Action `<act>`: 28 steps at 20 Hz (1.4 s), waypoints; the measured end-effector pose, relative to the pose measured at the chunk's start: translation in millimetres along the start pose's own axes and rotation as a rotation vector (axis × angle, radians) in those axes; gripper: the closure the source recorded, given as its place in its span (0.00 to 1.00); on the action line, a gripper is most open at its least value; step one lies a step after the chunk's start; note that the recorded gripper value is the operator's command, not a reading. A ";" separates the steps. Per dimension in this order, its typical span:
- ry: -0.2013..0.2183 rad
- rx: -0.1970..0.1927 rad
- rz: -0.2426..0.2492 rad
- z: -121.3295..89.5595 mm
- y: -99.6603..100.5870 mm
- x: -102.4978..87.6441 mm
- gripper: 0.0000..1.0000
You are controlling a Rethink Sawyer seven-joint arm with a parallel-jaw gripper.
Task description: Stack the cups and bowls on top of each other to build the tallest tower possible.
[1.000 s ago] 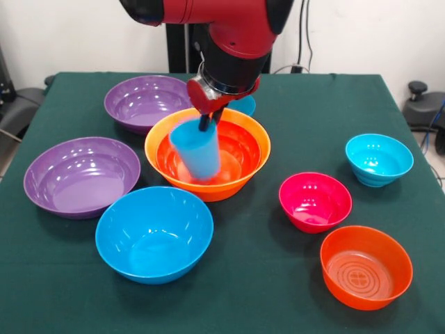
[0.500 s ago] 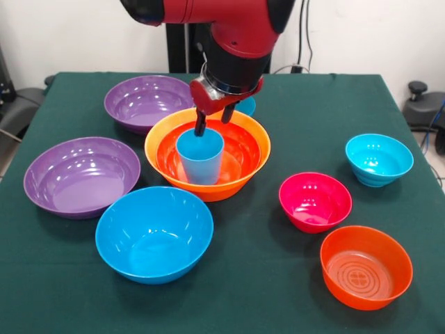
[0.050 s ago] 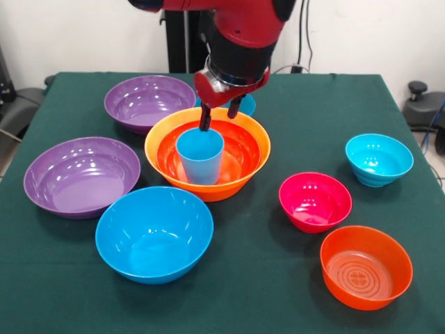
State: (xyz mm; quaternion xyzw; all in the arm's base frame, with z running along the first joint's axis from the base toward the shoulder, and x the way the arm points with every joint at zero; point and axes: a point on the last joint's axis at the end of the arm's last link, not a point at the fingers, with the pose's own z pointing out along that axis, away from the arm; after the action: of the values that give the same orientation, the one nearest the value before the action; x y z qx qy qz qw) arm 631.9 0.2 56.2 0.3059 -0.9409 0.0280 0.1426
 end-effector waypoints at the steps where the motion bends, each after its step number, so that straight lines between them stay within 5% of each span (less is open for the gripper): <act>1: -0.004 -0.001 0.003 -3.6 0.1 -0.3 0.00; 11: -0.100 -0.028 0.021 -49.6 22.3 -33.1 0.00; 14: -0.141 -0.022 0.016 -51.0 30.1 -46.6 0.00; 20: -0.321 -0.019 0.040 -46.1 42.2 -89.8 0.00; 24: -0.373 -0.030 0.062 -37.9 39.9 -103.8 0.00; 28: -0.377 -0.042 0.083 -25.7 33.0 -109.9 0.00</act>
State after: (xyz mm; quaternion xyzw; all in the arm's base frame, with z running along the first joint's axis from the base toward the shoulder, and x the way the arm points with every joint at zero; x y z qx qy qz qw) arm 703.9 93.0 50.6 0.2635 -0.9632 -0.0438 -0.0311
